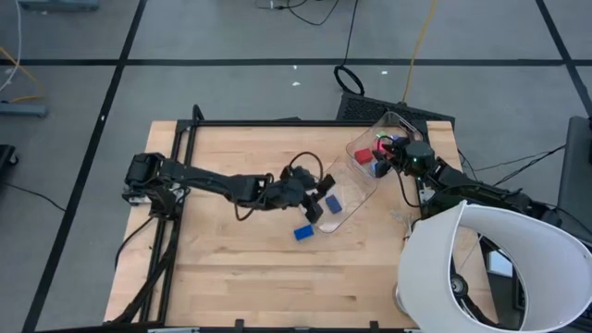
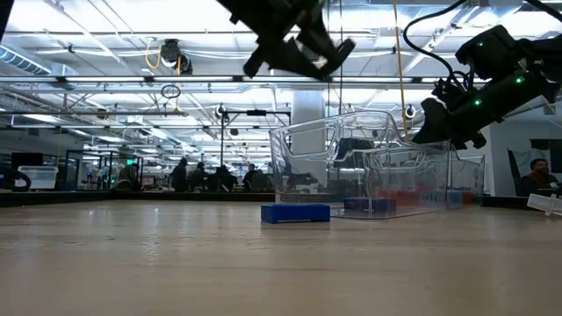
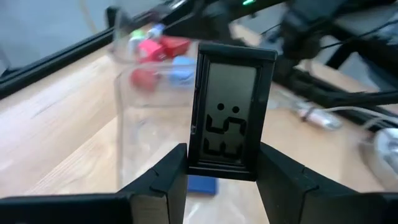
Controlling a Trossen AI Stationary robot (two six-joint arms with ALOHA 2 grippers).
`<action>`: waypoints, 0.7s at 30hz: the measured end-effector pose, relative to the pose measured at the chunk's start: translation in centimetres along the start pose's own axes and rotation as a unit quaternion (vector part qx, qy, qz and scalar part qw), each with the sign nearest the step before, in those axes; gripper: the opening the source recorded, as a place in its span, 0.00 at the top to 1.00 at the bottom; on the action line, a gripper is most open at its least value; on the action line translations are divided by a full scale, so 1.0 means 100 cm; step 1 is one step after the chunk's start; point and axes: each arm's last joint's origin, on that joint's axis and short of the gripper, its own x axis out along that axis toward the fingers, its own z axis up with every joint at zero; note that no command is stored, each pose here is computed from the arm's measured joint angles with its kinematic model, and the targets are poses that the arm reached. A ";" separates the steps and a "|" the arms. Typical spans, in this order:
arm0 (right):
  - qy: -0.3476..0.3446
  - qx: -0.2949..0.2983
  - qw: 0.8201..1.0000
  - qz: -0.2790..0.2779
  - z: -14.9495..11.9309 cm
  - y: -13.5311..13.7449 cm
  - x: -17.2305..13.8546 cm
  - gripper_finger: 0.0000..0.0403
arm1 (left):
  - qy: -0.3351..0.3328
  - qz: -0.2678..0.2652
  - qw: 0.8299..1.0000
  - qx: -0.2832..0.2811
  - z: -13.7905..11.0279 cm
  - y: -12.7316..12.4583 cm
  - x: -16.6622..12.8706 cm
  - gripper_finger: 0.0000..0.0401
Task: Pick & Place Office items
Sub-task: Put the black digital timer into the left transparent bin
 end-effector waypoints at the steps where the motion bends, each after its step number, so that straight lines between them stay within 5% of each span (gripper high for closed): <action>1: 0.000 0.000 1.000 0.000 0.000 0.000 0.000 0.47 | 0.005 0.006 1.000 -0.007 -0.001 0.003 0.001 0.62; 21: 0.000 -0.003 1.000 0.000 0.000 0.000 0.000 0.47 | 0.082 0.025 0.996 -0.036 -0.053 0.009 0.052 0.59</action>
